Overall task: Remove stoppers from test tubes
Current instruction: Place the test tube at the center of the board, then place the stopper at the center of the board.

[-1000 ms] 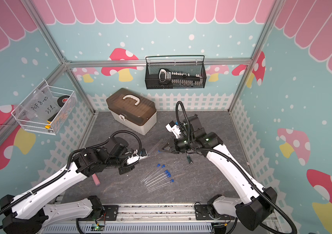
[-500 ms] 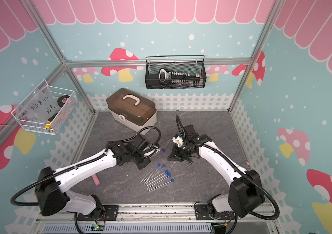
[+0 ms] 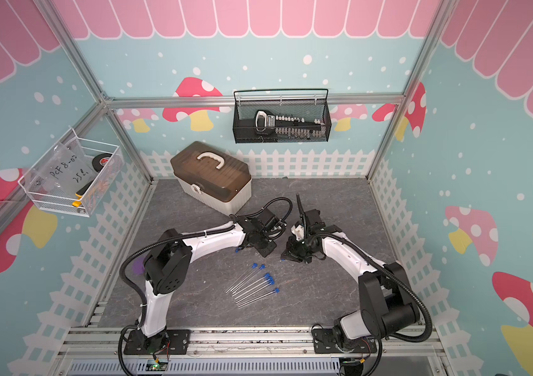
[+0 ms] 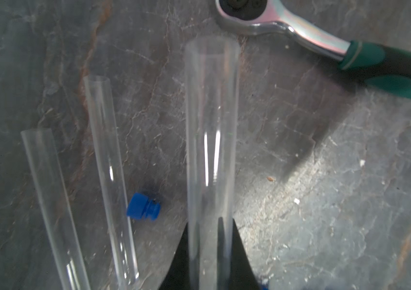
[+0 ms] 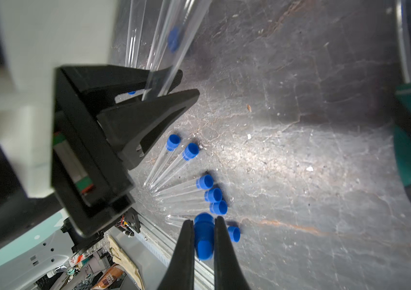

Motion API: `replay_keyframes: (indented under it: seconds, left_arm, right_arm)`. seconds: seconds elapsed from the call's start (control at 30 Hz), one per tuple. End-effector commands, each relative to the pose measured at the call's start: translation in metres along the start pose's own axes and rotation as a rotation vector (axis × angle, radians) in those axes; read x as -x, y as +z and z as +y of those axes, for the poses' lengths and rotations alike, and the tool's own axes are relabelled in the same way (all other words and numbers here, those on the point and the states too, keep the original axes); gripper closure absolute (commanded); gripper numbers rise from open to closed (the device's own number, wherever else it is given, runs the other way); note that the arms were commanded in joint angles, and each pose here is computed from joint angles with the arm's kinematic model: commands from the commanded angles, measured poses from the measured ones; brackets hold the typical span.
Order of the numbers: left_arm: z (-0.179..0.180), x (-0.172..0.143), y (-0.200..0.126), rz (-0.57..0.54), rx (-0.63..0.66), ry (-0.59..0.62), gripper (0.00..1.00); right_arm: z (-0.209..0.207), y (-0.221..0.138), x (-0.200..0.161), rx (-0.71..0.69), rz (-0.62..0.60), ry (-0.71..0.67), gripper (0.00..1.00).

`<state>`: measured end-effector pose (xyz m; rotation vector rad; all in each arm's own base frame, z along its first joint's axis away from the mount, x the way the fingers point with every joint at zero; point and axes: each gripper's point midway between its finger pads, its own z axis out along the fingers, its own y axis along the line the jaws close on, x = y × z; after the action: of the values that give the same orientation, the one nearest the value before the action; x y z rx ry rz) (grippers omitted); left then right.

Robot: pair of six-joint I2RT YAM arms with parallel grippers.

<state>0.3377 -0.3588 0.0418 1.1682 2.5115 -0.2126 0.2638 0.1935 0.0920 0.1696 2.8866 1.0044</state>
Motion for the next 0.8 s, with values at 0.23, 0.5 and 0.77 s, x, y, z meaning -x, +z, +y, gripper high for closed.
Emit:
replay_keyframes:
  seconds: [0.23,0.5,0.77]
  left_arm:
    - [-0.003,0.006,0.023,0.016,-0.048,-0.007,0.84]
    - [-0.002,0.011,0.014,0.002,-0.062,-0.022,0.53]
    - [0.008,0.027,-0.047,-0.061,-0.044,-0.046,0.51]
  right_arm:
    - [-0.021,0.034,0.020,-0.009,-0.045,0.052,1.00]
    - [-0.038,0.062,0.039,-0.039,-0.058,0.090,1.00]
    - [-0.038,0.072,0.053,-0.037,-0.071,0.098,1.00]
